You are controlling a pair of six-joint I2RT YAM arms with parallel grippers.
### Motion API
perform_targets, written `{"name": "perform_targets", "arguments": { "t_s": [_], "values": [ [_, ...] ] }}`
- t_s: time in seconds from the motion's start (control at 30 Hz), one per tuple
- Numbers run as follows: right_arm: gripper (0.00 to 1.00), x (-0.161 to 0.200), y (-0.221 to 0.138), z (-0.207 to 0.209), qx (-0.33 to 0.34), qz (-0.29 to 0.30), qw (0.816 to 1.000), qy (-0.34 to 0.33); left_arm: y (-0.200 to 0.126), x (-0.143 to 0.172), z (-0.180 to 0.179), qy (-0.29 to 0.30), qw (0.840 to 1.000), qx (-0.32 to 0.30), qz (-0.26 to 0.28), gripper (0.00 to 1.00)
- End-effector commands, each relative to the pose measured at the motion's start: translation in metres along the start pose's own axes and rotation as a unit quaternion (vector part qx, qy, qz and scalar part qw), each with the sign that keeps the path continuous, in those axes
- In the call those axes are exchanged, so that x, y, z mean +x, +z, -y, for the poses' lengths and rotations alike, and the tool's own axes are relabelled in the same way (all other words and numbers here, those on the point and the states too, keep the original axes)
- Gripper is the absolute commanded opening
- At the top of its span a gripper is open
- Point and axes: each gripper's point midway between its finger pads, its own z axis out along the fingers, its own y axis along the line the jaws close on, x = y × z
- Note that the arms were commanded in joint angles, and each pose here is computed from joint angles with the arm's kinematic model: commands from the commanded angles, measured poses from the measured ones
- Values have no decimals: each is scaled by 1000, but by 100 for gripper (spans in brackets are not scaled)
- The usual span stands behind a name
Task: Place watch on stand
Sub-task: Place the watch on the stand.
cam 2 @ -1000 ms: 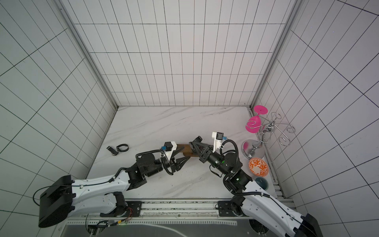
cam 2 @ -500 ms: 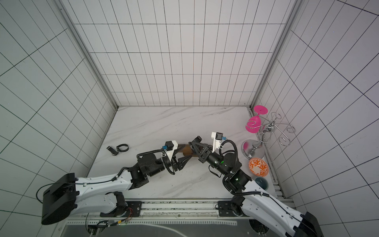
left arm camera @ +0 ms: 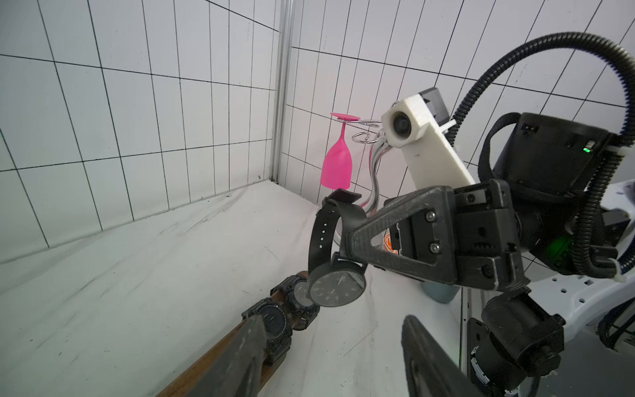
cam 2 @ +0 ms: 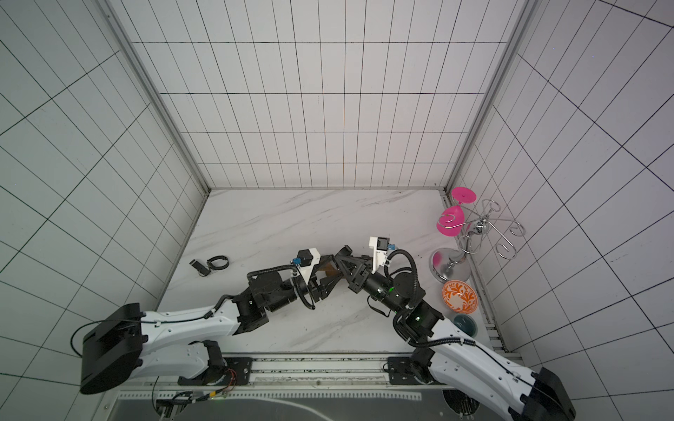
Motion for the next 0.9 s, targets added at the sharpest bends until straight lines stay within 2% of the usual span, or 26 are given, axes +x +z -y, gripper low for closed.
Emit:
{"name": "perform_targets", "arguments": {
  "t_s": [0.0, 0.23, 0.4, 0.53, 0.63, 0.7, 0.87],
  "values": [
    [0, 8, 4, 11, 23, -3, 1000, -21, -8, -36, 5, -7, 999, -7, 44, 0],
    [0, 30, 12, 8, 21, -29, 998, -48, -25, -68, -9, -40, 992, -57, 102, 0],
    [5, 40, 13, 9, 28, -37, 997, -57, -35, -81, -26, -70, 986, -82, 125, 0],
    [16, 42, 8, 22, 67, -29, 995, -62, -37, -82, -32, -88, 985, -79, 124, 0],
    [35, 35, 1, 33, 103, -4, 993, -64, -38, -81, -34, -95, 984, -84, 125, 0],
    [43, 27, -5, 36, 118, 23, 990, -70, -40, -82, -36, -105, 981, -89, 133, 0],
    [50, 8, -16, 21, 101, 109, 984, -102, -44, -86, -47, -148, 970, -110, 161, 0]
  ]
}}
